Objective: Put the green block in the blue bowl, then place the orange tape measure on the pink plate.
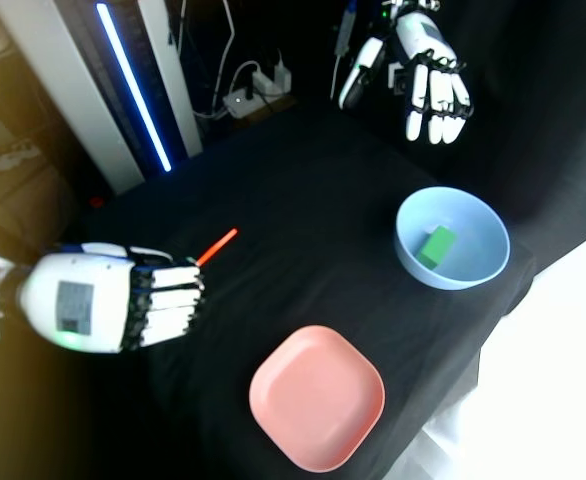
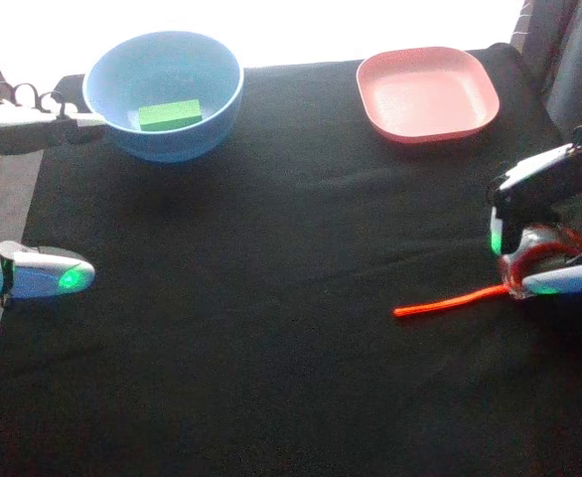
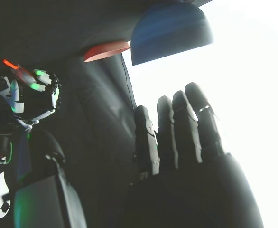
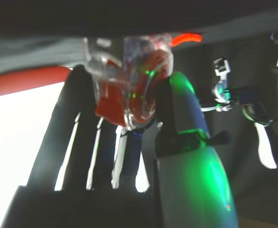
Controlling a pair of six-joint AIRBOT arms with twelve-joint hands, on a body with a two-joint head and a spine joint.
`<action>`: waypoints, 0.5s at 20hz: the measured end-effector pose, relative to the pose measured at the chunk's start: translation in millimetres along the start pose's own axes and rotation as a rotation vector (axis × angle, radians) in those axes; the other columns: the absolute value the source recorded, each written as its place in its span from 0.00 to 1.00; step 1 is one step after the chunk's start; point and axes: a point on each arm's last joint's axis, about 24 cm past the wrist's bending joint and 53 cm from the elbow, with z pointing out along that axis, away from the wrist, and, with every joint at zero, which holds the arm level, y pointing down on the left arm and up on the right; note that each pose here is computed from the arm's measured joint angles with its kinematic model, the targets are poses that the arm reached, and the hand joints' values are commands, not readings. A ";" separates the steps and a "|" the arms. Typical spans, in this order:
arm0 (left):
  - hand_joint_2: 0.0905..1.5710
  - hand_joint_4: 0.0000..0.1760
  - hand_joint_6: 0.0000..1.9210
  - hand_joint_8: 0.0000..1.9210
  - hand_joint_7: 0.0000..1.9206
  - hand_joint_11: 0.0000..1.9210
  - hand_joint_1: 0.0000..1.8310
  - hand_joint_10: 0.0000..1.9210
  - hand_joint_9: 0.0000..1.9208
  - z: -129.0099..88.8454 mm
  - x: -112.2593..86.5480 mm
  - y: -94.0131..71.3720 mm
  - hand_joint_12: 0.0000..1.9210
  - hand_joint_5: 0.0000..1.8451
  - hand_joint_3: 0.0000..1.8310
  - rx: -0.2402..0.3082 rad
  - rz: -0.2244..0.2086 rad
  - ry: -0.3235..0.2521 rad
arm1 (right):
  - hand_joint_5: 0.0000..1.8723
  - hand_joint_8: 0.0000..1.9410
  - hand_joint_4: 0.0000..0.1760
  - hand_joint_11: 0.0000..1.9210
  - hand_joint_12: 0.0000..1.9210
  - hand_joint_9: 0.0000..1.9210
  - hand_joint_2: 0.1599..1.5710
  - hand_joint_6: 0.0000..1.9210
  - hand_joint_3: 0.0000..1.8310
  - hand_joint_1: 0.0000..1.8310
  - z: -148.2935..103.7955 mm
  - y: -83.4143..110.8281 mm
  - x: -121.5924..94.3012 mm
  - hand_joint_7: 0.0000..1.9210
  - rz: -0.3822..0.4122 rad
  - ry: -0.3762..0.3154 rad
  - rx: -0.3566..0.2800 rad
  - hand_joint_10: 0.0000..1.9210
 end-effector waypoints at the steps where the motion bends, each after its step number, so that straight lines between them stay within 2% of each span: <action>1: 0.50 0.54 0.01 0.00 0.19 0.00 0.38 0.01 0.15 -1.0 0.8 1.5 0.50 0.26 0.00 -0.004 0.001 0.003 | 0.56 0.60 0.00 0.45 0.78 0.48 0.68 0.37 0.00 0.75 1.4 4.5 3.1 0.47 -0.006 0.012 -0.010 0.70; 2: 0.50 0.50 0.01 0.00 0.19 0.00 0.38 0.01 0.15 -1.3 1.3 3.4 0.49 0.27 0.00 -0.012 0.000 0.005 | 0.58 0.71 0.00 0.45 0.87 0.46 0.69 0.30 0.00 0.70 4.0 16.0 3.2 0.45 -0.021 0.020 -0.042 0.77; 3: 0.51 0.47 0.00 0.00 0.19 0.00 0.39 0.00 0.15 -1.6 0.8 2.9 0.48 0.27 0.00 -0.009 -0.001 0.003 | 0.58 0.72 0.00 0.48 0.89 0.49 0.69 0.30 0.00 0.69 7.1 31.7 -3.2 0.46 -0.024 0.006 -0.089 0.78; 4: 0.51 0.43 0.00 0.00 0.19 0.00 0.40 0.00 0.16 -1.8 0.6 2.4 0.50 0.27 0.00 -0.007 -0.002 0.001 | 0.58 0.76 0.00 0.48 0.95 0.49 0.70 0.31 0.00 0.69 8.1 41.9 -9.1 0.44 -0.026 -0.008 -0.117 0.84; 5: 0.51 0.43 0.00 0.00 0.19 0.00 0.40 0.00 0.16 -2.4 0.7 2.6 0.50 0.28 0.00 -0.007 -0.002 0.002 | 0.57 0.78 0.00 0.48 0.93 0.46 0.71 0.34 0.00 0.68 8.5 55.9 -17.8 0.42 -0.024 -0.033 -0.162 0.85; 6: 0.51 0.40 0.00 0.00 0.19 0.00 0.40 0.00 0.16 -2.9 0.6 4.0 0.50 0.28 0.00 -0.011 -0.003 0.000 | 0.58 0.72 0.00 0.46 0.89 0.48 0.69 0.35 0.00 0.69 9.2 69.7 -27.4 0.45 -0.040 -0.058 -0.203 0.78; 7: 0.51 0.38 0.00 0.00 0.19 0.00 0.40 0.00 0.16 -2.9 1.0 5.2 0.51 0.28 0.00 -0.016 -0.004 0.002 | 0.55 0.61 0.00 0.42 0.81 0.46 0.69 0.44 0.00 0.74 8.8 77.5 -35.3 0.45 -0.062 -0.079 -0.230 0.71; 8: 0.52 0.30 0.00 0.00 0.19 0.00 0.42 0.00 0.16 -2.8 1.2 4.7 0.51 0.28 0.00 -0.014 -0.006 0.000 | 0.59 0.64 0.00 0.44 0.87 0.49 0.67 0.36 0.00 0.70 8.1 83.2 -44.3 0.48 -0.074 -0.108 -0.250 0.75; 9: 0.52 0.28 0.00 0.00 0.19 0.00 0.42 0.00 0.16 -2.8 1.5 4.5 0.50 0.28 0.00 -0.013 -0.007 0.000 | 0.58 0.67 0.00 0.48 0.95 0.51 0.67 0.34 0.00 0.70 12.0 90.2 -54.5 0.49 -0.108 -0.131 -0.266 0.83; 10: 0.52 0.28 0.00 0.00 0.19 0.00 0.42 0.00 0.16 -3.0 2.3 5.6 0.50 0.28 0.00 -0.018 -0.007 0.003 | 0.58 0.67 0.00 0.48 0.95 0.51 0.67 0.34 0.00 0.70 17.4 96.3 -64.0 0.49 -0.127 -0.155 -0.280 0.83</action>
